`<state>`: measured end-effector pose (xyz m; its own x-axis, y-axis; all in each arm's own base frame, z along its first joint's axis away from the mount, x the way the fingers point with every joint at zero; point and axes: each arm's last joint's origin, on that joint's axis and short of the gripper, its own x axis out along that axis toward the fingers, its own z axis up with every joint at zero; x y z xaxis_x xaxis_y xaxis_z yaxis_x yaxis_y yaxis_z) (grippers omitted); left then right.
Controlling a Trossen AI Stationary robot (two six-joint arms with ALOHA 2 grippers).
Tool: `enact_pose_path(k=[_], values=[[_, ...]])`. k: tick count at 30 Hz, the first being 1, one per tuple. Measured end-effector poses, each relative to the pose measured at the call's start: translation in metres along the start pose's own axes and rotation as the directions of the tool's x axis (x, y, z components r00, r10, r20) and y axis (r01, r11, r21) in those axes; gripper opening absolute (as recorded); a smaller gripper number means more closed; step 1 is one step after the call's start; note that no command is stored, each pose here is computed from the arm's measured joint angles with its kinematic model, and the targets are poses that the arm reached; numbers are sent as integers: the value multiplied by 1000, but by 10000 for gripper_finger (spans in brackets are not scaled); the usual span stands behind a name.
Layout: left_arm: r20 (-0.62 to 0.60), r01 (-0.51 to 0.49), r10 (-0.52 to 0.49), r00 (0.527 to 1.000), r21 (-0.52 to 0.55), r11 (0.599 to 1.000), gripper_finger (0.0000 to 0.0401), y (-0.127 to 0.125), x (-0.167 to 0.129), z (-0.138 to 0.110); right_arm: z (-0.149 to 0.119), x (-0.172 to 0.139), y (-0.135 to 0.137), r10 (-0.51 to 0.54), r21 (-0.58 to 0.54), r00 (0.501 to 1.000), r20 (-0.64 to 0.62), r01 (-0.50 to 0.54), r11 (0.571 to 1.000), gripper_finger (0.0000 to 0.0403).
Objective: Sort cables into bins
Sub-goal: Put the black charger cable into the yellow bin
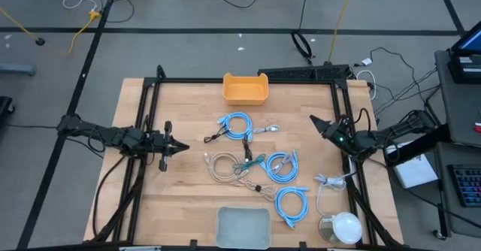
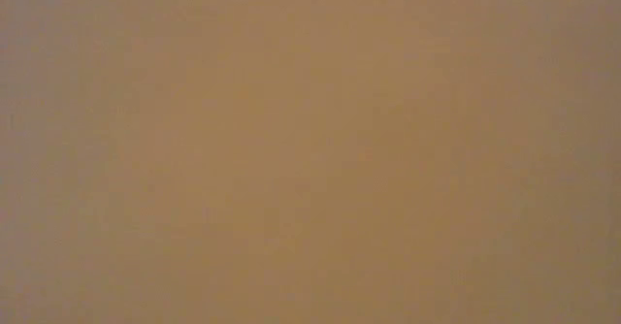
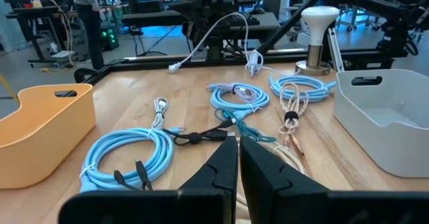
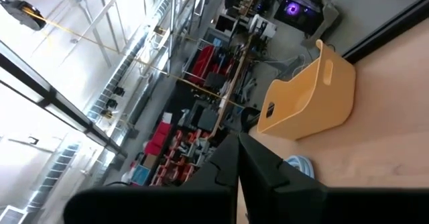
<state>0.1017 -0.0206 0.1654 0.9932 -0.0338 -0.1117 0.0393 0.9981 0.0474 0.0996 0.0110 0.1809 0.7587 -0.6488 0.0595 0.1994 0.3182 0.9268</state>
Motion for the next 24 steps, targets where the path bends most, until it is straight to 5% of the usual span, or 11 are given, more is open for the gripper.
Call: enact_pose_path(k=[5, 7, 10, 12, 16, 19, 21, 24], values=[[54, -54, 55, 997, -14, 998, 24, 2, 0, 5, 0, 0, 0, 2, 9, 1000, 1, -2, 1000, 0], [184, -99, 132, 974, -179, 979, 24, 5, -2, 19, 0, 0, 0, 2, 9, 1000, 1, -2, 1000, 0], [440, 102, 162, 883, -518, 849, 24, 8, -11, 45, 0, 0, 0, 3, 9, 1000, 1, -3, 1000, 0], [563, 245, 192, 804, -607, 756, 24, 10, -19, 57, 0, 0, 0, 3, 9, 1000, 1, -3, 1000, 0], [714, 392, 309, 629, -634, 667, 24, 17, -37, 74, 0, 0, 1, 6, 15, 1000, 3, -6, 1000, 0], [763, 444, 363, 535, -620, 647, 24, 20, -46, 81, 0, 0, 1, 6, 15, 1000, 3, -6, 1000, 0], [784, 465, 350, 513, -596, 654, 24, 20, -48, 82, 0, 0, 1, 6, 5, 1000, 3, -6, 1000, 0], [766, 481, 335, 548, -617, 623, 24, 18, -44, 80, 0, 0, 1, 6, -13, 1000, 3, -6, 1000, 0]])
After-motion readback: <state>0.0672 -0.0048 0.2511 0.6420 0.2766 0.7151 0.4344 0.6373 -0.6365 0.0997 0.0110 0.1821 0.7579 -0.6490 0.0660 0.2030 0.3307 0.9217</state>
